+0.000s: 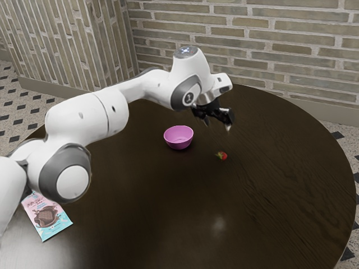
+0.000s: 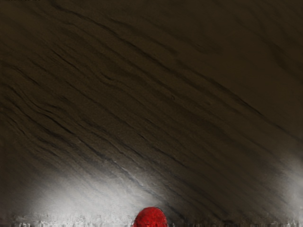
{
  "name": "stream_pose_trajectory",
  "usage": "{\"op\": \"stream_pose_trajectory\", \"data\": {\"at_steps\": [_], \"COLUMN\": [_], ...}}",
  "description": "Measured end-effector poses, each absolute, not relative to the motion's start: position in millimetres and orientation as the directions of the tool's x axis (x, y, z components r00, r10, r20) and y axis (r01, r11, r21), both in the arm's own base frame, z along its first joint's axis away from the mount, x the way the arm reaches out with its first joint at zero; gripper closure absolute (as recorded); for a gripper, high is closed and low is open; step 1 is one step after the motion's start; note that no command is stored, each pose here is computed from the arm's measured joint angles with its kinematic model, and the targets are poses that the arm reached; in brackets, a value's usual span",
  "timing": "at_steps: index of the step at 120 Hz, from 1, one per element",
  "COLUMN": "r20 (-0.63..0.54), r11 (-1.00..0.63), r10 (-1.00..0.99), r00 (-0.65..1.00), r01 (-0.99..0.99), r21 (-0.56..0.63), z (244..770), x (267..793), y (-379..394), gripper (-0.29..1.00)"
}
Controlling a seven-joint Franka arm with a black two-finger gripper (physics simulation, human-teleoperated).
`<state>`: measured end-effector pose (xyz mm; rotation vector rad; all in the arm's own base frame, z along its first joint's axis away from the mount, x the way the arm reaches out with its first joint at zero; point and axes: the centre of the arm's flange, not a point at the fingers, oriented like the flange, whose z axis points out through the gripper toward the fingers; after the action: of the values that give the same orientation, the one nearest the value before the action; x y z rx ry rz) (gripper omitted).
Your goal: Take strawberry from the bowl
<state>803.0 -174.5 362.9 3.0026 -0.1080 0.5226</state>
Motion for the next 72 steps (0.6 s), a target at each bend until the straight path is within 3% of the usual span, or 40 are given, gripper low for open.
{"op": "stream_pose_trajectory", "data": {"at_steps": [26, 72], "r20": [0.29, 0.215], "r11": [-0.996, -0.996], "r10": [-0.073, 0.033], "r00": [0.954, 0.976], "r01": [-0.082, 0.049], "r21": [0.019, -0.068], "z": [415, 486], "x": [772, 719], "y": [-163, -64], "gripper": [0.03, 0.01]}}
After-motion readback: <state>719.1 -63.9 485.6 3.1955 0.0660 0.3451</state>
